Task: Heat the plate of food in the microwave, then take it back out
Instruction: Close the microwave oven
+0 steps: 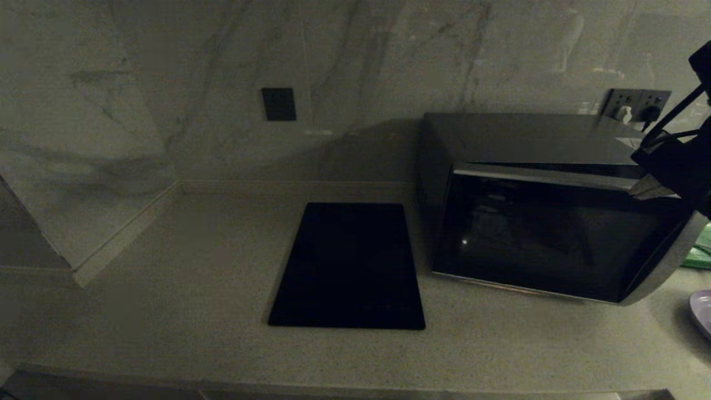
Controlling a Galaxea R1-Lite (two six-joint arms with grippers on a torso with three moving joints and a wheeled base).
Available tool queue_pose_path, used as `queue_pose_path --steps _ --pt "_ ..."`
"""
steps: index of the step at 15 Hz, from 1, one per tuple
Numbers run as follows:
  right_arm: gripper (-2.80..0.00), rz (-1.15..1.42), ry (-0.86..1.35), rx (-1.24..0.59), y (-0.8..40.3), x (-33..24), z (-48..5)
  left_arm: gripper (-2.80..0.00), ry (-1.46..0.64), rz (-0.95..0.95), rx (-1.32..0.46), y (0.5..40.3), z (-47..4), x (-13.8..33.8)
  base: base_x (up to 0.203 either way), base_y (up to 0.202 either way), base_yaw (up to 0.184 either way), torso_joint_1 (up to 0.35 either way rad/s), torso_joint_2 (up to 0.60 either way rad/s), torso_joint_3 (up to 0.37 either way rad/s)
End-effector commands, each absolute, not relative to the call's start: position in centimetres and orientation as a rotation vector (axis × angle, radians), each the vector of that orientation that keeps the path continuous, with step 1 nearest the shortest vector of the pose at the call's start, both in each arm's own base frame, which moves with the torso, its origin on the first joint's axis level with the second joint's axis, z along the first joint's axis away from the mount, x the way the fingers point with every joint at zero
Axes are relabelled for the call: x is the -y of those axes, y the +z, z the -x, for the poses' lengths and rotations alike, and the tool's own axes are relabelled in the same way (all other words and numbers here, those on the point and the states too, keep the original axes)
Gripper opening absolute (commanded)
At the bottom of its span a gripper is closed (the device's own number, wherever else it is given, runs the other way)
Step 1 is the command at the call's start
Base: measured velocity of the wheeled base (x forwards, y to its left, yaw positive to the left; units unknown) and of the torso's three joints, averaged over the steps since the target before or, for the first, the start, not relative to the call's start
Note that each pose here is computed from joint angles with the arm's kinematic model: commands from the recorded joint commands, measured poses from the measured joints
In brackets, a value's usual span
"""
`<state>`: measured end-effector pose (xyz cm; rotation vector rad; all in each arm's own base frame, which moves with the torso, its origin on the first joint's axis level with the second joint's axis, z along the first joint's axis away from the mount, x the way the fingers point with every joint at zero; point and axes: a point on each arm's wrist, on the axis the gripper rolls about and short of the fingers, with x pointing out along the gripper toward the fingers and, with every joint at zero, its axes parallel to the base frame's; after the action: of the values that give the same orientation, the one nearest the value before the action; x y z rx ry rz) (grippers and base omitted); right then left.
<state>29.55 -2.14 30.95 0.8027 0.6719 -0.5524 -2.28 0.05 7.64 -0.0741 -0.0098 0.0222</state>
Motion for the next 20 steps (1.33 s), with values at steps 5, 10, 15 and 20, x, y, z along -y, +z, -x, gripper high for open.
queue_pose_path --steps 5,10,15,20 --pt "-2.8 -0.814 -0.556 -0.659 31.29 2.4 -29.18 -2.8 0.023 0.075 0.009 7.65 2.27 -0.05 0.0 0.0 0.0 0.0 0.0 0.0" --pt "-2.8 -0.817 -0.557 -0.652 31.36 2.54 -29.32 -2.8 0.023 0.075 0.009 7.65 2.27 -0.05 0.0 0.0 0.0 0.0 0.0 0.0" --pt "-2.8 -0.825 -0.552 -0.635 31.09 2.62 -29.85 -2.8 0.023 0.075 0.01 7.64 2.28 -0.05 0.0 0.0 0.0 0.0 0.0 0.0" --pt "-2.8 -0.829 -0.559 -0.64 30.86 2.77 -30.05 -2.8 0.023 0.075 0.009 7.65 2.27 -0.05 0.0 0.0 0.0 0.0 0.0 0.0"
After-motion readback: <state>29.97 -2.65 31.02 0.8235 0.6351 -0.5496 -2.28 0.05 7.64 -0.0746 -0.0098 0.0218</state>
